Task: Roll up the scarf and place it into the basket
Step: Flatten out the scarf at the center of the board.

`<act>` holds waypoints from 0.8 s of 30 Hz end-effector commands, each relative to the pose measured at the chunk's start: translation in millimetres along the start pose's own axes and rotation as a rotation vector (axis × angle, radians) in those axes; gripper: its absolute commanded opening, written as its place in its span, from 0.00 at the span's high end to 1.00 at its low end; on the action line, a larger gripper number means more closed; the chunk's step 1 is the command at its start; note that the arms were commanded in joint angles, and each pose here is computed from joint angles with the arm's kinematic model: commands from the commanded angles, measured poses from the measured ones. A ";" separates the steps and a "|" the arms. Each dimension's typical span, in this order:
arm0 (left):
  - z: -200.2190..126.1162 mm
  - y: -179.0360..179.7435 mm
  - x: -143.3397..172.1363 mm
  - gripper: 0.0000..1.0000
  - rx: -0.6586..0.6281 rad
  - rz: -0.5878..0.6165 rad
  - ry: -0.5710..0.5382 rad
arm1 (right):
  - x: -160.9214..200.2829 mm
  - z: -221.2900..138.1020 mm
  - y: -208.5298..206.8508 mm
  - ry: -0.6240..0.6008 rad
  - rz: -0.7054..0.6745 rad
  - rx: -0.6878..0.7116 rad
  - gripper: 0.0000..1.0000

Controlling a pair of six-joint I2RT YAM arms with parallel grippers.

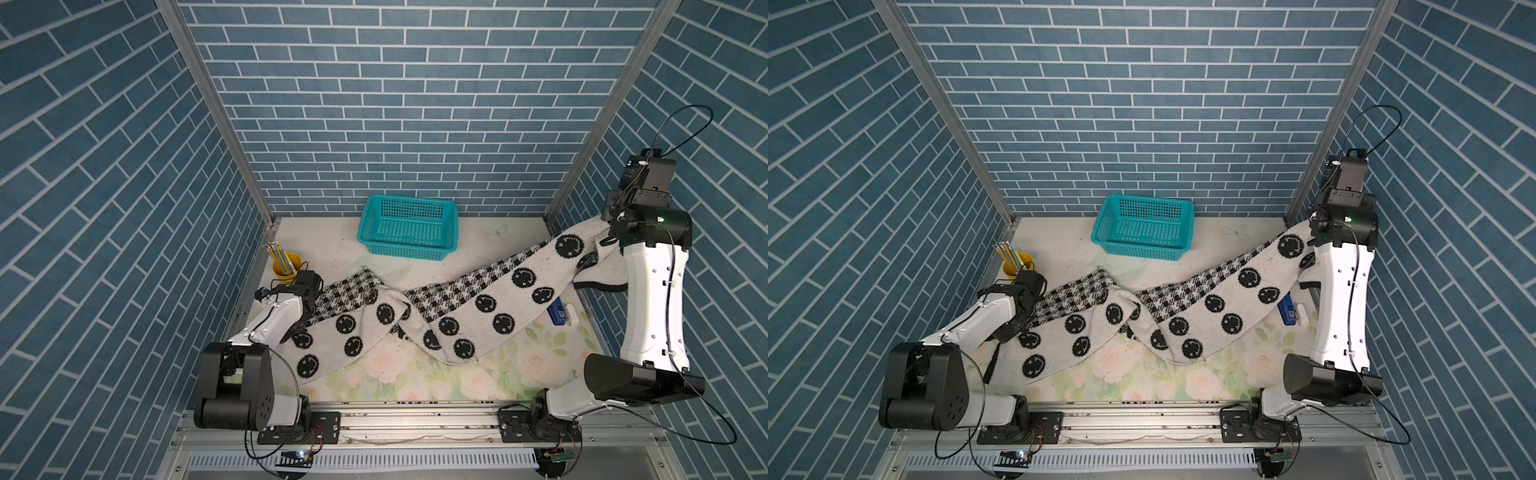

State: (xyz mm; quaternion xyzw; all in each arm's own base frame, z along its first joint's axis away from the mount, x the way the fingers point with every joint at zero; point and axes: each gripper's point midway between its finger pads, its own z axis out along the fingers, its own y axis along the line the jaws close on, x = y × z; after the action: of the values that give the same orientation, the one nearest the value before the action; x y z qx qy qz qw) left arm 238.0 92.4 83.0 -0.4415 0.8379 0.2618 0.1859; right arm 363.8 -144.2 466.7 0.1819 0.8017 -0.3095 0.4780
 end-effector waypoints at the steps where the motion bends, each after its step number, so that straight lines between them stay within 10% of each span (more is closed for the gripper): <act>1: 2.8 5.0 -24.8 0.86 -0.056 0.013 -0.032 | -25.0 -18.2 -26.0 -0.070 0.065 0.070 1.00; 15: -12.4 -21.0 -58.0 0.82 0.080 0.114 -0.052 | -49.0 -39.8 -57.0 -0.150 0.108 0.174 1.00; 20: -20.2 -38.3 -29.8 0.08 0.261 0.211 0.047 | -38.9 -34.2 -52.9 -0.120 0.085 0.183 1.00; 24: -57.5 -51.4 -36.6 0.00 0.467 0.203 0.032 | -52.2 -44.0 -50.7 -0.162 0.098 0.168 1.00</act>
State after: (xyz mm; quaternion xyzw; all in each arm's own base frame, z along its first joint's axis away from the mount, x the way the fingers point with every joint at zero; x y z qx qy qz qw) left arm 285.1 81.7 116.0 -0.3451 0.9008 0.1553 0.2129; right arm 339.4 -155.3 516.8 0.2268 0.7500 -0.3574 0.5084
